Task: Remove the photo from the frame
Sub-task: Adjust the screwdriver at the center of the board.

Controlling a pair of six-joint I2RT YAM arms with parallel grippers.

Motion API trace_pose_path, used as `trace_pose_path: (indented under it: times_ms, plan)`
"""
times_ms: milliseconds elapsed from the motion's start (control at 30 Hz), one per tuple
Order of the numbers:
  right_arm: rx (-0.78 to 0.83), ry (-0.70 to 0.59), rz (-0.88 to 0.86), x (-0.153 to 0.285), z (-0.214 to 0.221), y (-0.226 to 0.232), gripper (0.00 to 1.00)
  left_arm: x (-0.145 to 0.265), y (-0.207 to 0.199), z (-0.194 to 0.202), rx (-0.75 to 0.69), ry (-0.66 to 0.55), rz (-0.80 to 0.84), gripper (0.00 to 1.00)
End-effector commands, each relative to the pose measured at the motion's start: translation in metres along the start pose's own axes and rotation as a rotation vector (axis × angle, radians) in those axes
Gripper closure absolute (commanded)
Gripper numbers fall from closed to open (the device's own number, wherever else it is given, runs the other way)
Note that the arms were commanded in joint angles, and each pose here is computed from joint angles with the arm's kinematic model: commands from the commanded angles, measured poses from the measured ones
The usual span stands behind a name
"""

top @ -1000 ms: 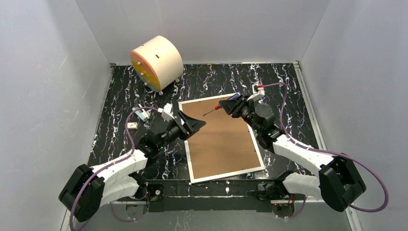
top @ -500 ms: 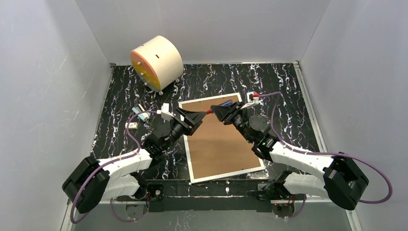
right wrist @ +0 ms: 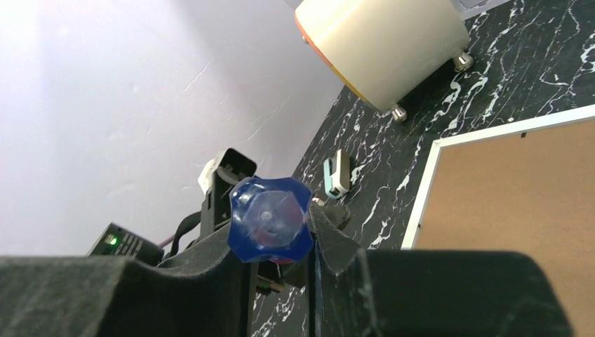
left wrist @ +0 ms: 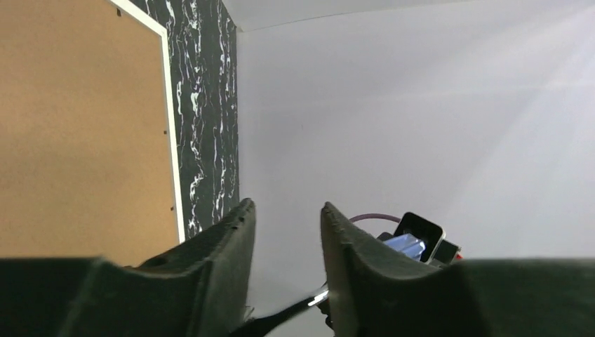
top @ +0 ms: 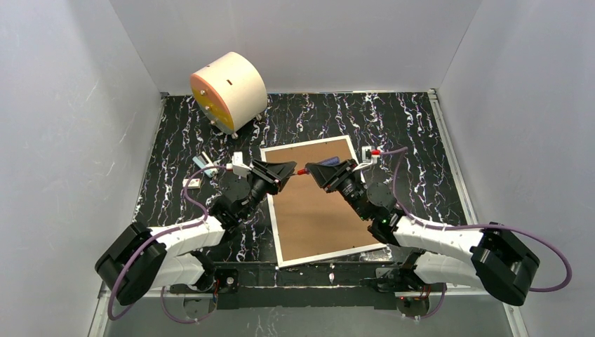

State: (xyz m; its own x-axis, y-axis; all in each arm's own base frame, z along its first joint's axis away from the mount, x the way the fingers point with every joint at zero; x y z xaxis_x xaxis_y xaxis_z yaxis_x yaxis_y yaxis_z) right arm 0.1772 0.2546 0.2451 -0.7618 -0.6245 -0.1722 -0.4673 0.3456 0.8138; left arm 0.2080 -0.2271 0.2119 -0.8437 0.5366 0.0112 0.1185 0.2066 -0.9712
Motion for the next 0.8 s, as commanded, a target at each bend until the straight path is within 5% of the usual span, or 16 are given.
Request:
trace_pose_path:
  times_ms: [0, 133, 400, 533, 767]
  plan:
    - [0.015, 0.019, -0.079, 0.012, 0.002, 0.008, 0.99, -0.001, -0.009, -0.007, 0.015, -0.063, 0.042, 0.67]
    - [0.051, 0.094, -0.102, 0.020, 0.011, 0.005, 0.99, -0.002, -0.007, -0.005, 0.021, -0.053, 0.035, 0.86]
    - [0.070, 0.205, -0.091, 0.032, 0.023, -0.004, 0.94, -0.003, -0.009, -0.005, 0.014, -0.048, 0.041, 1.00]
    - [0.086, 0.257, -0.119, 0.034, 0.026, 0.000, 0.84, -0.003, -0.010, -0.004, 0.013, -0.040, 0.042, 1.00]
    - [0.136, 0.329, -0.167, 0.038, 0.022, 0.013, 0.52, -0.003, -0.011, -0.001, -0.019, -0.011, 0.043, 1.00]
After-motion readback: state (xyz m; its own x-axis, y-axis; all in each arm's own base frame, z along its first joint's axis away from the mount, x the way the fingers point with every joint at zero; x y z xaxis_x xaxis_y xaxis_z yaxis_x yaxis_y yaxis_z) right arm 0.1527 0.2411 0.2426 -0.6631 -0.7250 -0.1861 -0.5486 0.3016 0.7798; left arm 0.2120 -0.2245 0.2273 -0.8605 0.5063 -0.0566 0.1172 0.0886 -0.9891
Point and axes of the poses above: each gripper's point midway between its finger pads, its own x axis back along the fingers, its own y axis along the line the jaws close on, z = x × y, the point moved 8 cm from there along x, back along the fingers, and after that the axes turned 5 degrees about -x, right-handed, at the moved point
